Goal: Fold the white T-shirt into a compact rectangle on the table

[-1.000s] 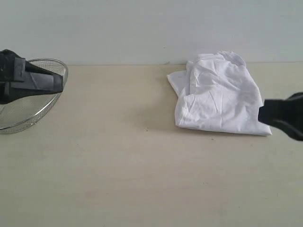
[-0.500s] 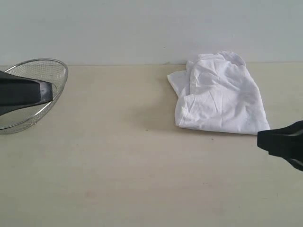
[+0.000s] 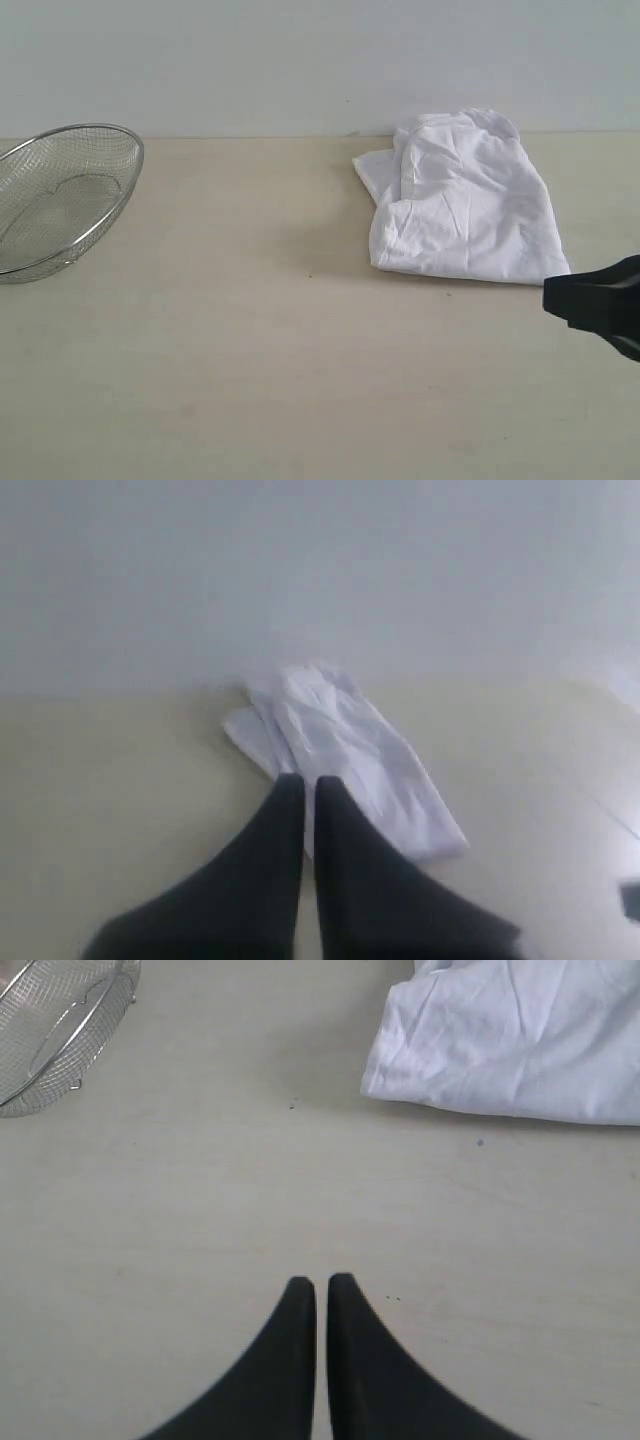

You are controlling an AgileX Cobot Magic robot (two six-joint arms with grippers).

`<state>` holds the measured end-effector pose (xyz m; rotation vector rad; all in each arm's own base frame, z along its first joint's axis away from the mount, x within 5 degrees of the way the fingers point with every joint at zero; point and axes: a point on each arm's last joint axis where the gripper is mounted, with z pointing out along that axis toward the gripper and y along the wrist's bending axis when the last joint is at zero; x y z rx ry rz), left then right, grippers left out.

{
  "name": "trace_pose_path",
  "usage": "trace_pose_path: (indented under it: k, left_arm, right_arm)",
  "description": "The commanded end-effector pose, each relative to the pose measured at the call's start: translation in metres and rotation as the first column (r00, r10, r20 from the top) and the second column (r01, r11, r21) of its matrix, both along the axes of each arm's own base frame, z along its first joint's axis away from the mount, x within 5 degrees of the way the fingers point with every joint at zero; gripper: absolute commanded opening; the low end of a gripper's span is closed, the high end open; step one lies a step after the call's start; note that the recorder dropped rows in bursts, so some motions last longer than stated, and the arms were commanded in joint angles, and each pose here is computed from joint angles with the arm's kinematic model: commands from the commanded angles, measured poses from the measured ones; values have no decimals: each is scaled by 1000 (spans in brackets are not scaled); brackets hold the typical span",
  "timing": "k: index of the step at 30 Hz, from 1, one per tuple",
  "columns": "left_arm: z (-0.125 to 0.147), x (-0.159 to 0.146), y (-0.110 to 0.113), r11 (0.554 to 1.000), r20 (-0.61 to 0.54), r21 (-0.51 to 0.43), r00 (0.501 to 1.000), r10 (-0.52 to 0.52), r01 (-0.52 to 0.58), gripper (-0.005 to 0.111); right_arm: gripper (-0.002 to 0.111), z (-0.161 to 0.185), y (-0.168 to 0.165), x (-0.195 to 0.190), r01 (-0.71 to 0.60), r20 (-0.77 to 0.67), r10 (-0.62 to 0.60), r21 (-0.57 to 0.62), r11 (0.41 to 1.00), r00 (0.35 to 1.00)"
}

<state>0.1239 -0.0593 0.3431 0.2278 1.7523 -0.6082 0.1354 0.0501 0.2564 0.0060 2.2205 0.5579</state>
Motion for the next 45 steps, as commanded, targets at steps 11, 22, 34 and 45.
trace_pose_path:
  k: [11, 22, 34, 45]
  left_arm:
    - [-126, -63, 63, 856, 286, -28, 816, 502, -517, 4]
    - [-124, -69, 67, 808, 379, 35, 756, 534, -588, 4]
    - [-147, -68, 49, 878, 229, 281, 916, 330, -387, 4]
    - [-157, -70, 55, 871, 85, 259, 908, 409, -417, 4]
  right_arm:
    - [0, 0, 0, -1, -1, 4, 1, 0, 1000, 1000]
    - [0, 2, -1, 1, 18, 35, -18, 2, 1000, 999]
    - [0, 2, -1, 1, 19, 37, -19, 2, 1000, 999]
    - [0, 3, -2, 2, 24, 44, -24, 2, 1000, 999]
